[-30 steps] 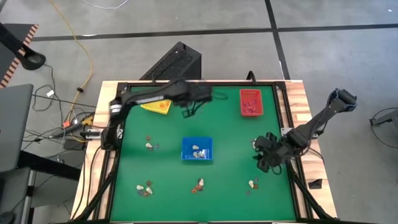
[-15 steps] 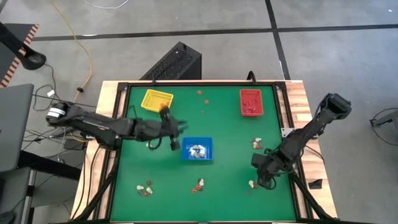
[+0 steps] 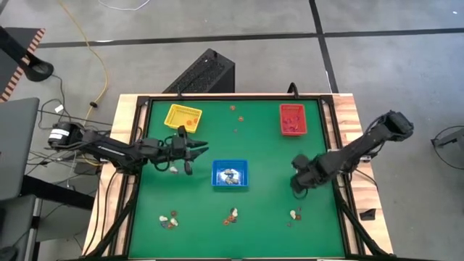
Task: Sort Halloween decoration
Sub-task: Put the white skull toy into the blue bin
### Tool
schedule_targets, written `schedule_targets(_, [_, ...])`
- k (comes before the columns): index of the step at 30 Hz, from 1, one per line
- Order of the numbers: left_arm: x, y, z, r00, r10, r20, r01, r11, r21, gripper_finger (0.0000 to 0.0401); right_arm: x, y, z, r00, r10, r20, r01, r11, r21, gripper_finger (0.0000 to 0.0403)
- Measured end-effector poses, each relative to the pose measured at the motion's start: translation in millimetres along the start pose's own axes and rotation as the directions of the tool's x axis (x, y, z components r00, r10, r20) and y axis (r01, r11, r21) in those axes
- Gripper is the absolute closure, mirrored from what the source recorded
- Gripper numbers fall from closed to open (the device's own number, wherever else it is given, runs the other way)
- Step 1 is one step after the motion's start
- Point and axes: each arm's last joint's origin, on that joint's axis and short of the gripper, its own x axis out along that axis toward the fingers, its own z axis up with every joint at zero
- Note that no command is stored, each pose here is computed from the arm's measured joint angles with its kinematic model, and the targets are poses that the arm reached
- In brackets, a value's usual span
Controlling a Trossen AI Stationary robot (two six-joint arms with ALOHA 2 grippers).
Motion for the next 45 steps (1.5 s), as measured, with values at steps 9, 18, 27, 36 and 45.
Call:
schedule_targets(9, [-2,2,1,0.998,-0.057,0.018,0.058,0.998,-0.02,0.0327,12,-19,44,0.998,-0.061,-0.007,0.061,0.997,0.046,0.0203])
schedule_targets(18, [-2,2,1,0.998,-0.06,0.014,0.06,0.998,-0.02,0.0327,21,-35,55,0.991,-0.044,-0.123,0.03,0.993,-0.114,0.0203])
schedule_targets(27, [-2,2,1,0.998,-0.059,0.013,0.06,0.998,-0.017,0.0327,30,-52,62,0.979,-0.04,-0.201,-0.017,0.96,-0.278,0.0203])
schedule_targets(36, [-2,2,1,0.998,-0.059,0.014,0.059,0.998,-0.017,0.0327,31,-53,64,0.978,-0.015,-0.209,-0.044,0.961,-0.275,0.0203])
schedule_targets(45, [-2,1,1,0.998,-0.059,0.014,0.059,0.998,-0.016,0.0327,60,-43,69,0.949,-0.101,-0.297,0.004,0.951,-0.31,0.0203])
